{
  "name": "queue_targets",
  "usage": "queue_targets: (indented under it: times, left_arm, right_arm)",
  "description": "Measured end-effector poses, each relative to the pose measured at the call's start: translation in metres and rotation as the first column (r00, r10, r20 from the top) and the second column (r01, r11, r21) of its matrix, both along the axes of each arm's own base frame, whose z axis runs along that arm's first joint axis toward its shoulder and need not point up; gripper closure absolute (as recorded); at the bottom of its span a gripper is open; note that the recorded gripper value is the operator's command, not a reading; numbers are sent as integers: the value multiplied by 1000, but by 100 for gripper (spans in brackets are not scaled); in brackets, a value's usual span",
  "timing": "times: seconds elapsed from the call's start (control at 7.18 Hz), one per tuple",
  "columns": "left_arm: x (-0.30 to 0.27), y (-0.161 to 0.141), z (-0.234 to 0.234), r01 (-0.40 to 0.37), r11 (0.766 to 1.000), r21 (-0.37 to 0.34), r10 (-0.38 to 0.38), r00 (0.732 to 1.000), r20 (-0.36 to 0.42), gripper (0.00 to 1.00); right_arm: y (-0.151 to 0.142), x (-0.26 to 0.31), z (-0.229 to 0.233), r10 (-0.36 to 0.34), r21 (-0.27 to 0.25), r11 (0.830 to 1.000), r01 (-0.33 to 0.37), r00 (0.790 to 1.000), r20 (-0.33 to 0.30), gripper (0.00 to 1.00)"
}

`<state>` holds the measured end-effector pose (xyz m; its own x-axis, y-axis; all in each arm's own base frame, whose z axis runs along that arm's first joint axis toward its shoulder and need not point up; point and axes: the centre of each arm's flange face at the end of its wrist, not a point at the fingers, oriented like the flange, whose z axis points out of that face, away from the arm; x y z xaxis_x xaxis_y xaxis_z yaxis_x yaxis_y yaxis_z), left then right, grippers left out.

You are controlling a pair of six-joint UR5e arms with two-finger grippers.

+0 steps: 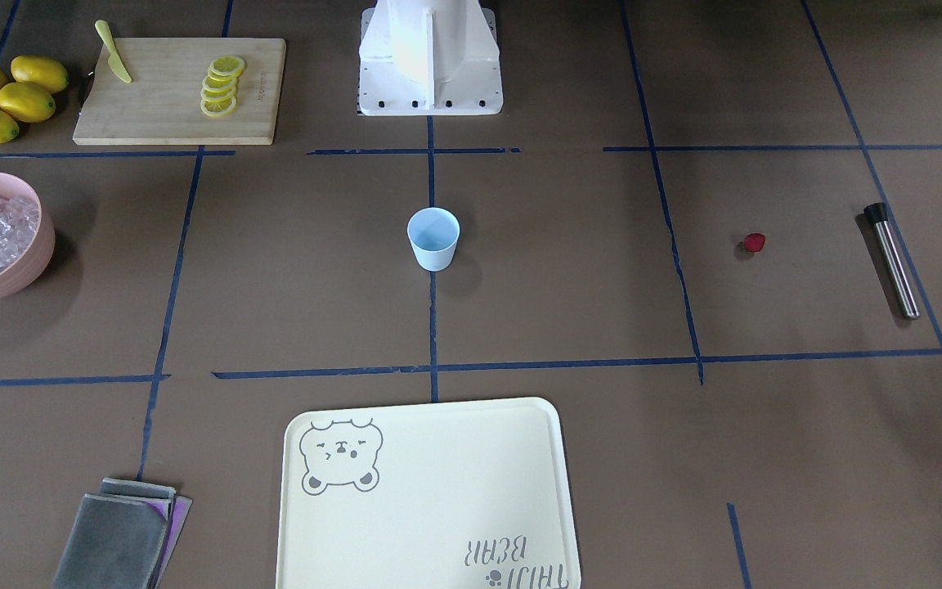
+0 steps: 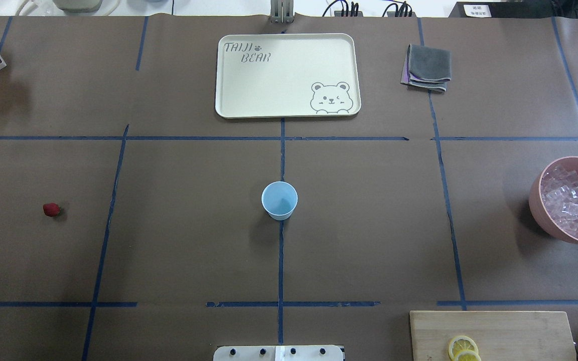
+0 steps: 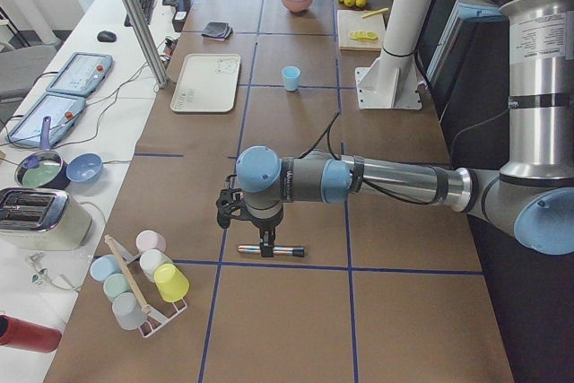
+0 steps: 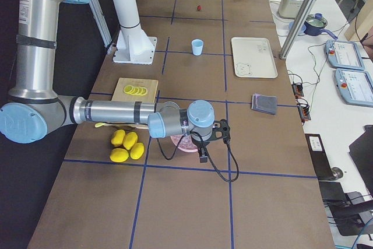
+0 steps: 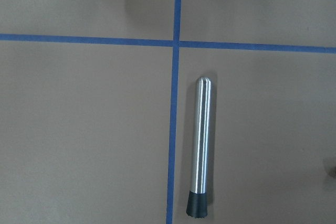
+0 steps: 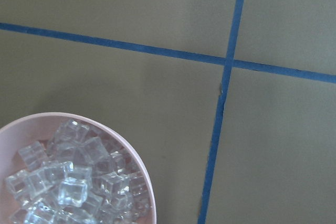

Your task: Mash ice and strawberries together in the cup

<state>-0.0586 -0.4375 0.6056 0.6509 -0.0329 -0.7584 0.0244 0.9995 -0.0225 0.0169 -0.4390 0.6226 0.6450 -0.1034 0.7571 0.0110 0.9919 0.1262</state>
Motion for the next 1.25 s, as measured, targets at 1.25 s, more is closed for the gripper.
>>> queue_targets:
  times: [1.25]
  left_arm:
    - [5,0,-13,1,1000,12,0,998,-71,0]
  right_arm:
    - [42,-152,-55,279,-337,898,-281,959,-57,14]
